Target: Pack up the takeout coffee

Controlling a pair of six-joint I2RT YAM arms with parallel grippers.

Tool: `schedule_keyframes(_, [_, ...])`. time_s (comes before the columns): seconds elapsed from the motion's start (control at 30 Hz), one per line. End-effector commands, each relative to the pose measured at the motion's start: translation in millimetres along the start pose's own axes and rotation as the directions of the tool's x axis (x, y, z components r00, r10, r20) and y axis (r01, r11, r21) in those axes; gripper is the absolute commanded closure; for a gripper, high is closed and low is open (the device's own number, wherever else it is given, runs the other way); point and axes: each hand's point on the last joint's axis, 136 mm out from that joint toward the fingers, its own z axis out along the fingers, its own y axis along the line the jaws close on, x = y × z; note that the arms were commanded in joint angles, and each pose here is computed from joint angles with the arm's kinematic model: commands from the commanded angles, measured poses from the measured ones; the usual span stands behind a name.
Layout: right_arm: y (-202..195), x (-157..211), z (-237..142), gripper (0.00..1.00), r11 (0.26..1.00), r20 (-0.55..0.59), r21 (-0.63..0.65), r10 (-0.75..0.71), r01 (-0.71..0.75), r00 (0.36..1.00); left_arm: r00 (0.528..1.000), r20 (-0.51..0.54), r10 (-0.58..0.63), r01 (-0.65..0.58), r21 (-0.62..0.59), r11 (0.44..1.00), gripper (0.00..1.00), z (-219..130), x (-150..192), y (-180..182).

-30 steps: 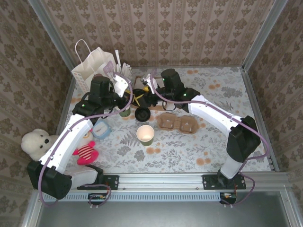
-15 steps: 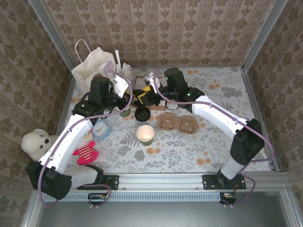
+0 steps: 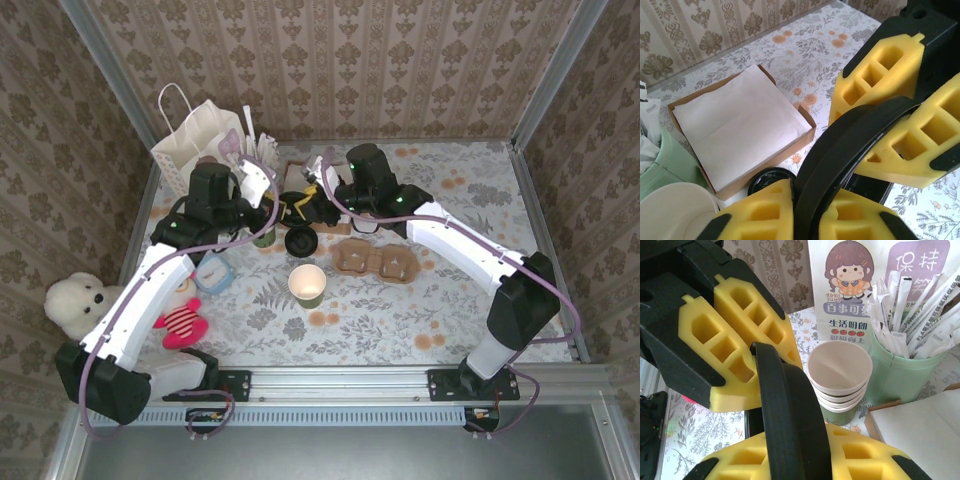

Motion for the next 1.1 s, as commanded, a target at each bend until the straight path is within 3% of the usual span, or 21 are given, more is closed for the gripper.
schedule_keyframes(0.0, [-4,-17,-17,0.92,0.989,-0.011,0.072,-0.125,0.126,0.992,0.996,0.092,-0.009,0.003,0.068,0.998,0.68,-32,-18,-21])
schedule_keyframes(0.13, [-12,-29,-24,0.93,0.948,-0.035,0.167,-0.267,0.269,0.963,0.978,0.195,-0.071,0.045,0.139,0.989,0.31,-65,-21,-31])
schedule_keyframes(0.27, [-3,-38,-22,0.93,0.828,-0.109,0.202,-0.512,0.524,0.852,0.95,0.263,-0.17,0.145,0.111,0.983,0.03,-87,-22,-18])
schedule_keyframes(0.3, [1,-41,-21,0.93,0.796,-0.122,0.196,-0.559,0.572,0.82,0.942,0.269,-0.201,0.178,0.106,0.978,0.0,-91,-23,-14])
schedule_keyframes(0.4, [14,-52,-18,0.92,0.621,-0.174,0.199,-0.739,0.758,0.651,0.908,0.28,-0.311,0.291,0.112,0.95,0.0,-98,-26,1])
schedule_keyframes(0.47, [20,-56,-12,0.93,0.444,-0.223,0.207,-0.846,0.872,0.484,0.882,0.269,-0.388,0.374,0.102,0.922,0.0,-102,-28,12])
schedule_keyframes(0.57, [30,-55,-4,0.93,0.199,-0.272,0.176,-0.931,0.964,0.242,0.86,0.22,-0.461,0.464,0.042,0.885,0.0,-106,-23,23])
schedule_keyframes(0.67, [43,-51,2,0.98,0.008,-0.272,0.13,-0.961,0.991,0.043,0.843,0.157,-0.514,0.523,-0.016,0.852,0.0,-109,-12,30])
schedule_keyframes(0.87, [73,-50,2,0.97,-0.205,-0.164,0.119,-0.969,0.971,-0.184,0.858,0.032,-0.513,0.514,-0.07,0.855,0.0,-111,7,25])
schedule_keyframes(1.07, [108,-45,-2,0.95,-0.411,-0.041,0.207,-0.91,0.888,-0.412,0.918,-0.036,-0.395,0.397,0.094,0.913,0.05,-118,2,-11])
